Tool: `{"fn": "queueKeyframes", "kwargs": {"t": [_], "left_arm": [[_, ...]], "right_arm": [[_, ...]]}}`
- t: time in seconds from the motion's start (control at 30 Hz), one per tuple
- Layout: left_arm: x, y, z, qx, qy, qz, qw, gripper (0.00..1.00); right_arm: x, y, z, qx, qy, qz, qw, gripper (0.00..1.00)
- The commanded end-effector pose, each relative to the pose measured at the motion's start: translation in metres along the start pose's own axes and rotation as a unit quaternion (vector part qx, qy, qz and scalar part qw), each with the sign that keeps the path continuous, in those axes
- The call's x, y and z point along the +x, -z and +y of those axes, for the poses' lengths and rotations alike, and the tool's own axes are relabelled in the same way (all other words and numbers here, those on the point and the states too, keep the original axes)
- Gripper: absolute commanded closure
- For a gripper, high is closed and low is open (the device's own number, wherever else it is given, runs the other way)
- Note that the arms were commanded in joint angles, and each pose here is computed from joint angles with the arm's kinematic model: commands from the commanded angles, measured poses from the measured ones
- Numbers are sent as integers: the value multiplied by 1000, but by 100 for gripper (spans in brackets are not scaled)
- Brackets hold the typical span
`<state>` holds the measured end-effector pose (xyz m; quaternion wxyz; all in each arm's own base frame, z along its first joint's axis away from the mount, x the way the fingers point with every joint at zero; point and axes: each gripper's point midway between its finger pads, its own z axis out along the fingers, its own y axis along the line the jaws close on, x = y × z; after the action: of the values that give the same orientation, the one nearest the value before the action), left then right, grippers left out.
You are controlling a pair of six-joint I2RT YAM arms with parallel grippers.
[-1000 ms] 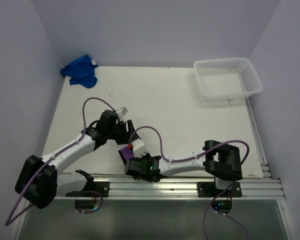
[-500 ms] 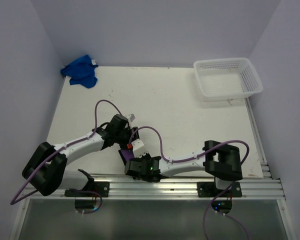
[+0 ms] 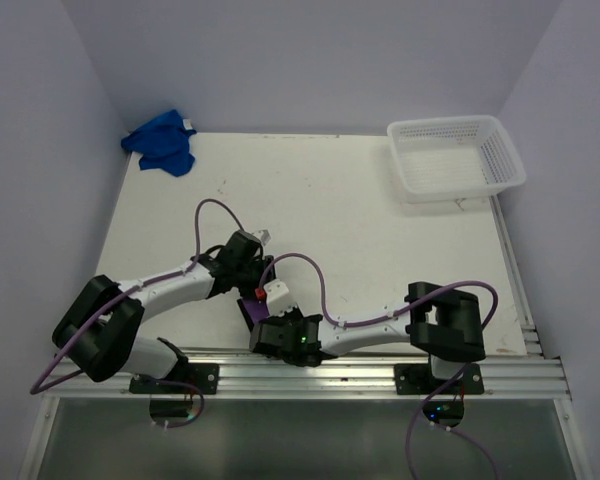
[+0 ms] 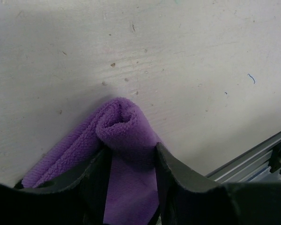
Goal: Roll the towels
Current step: Roll the towel
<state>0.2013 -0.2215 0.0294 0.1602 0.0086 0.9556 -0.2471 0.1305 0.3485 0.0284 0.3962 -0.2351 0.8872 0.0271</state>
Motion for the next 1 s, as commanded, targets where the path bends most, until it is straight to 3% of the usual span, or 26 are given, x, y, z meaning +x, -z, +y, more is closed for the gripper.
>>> {"fn": "queueKeyframes", "kwargs": {"t": [0.0,0.23,0.37,0.53,0.63,0.97], "left_arm": [[-10,-3,3,-16,-10,-21,1000,55],[-11,-7,3,-13,4,-29,999,67],[-15,-8,-3,2,16,-38,999,81],[-14,-11,-6,17,36,-45,998,90],[-21,-12,-17,59,50,-71,994,100],[-30,-7,-13,134,97,-130,978,100]], "right_arm": [[-5,2,-5,26,4,-21,999,100],[-4,10,-3,45,22,-35,998,100],[-3,13,-5,60,38,-39,997,100],[-6,19,-5,85,78,-51,992,100],[-6,24,0,96,109,-56,988,100],[3,34,21,118,214,-63,968,97]]}}
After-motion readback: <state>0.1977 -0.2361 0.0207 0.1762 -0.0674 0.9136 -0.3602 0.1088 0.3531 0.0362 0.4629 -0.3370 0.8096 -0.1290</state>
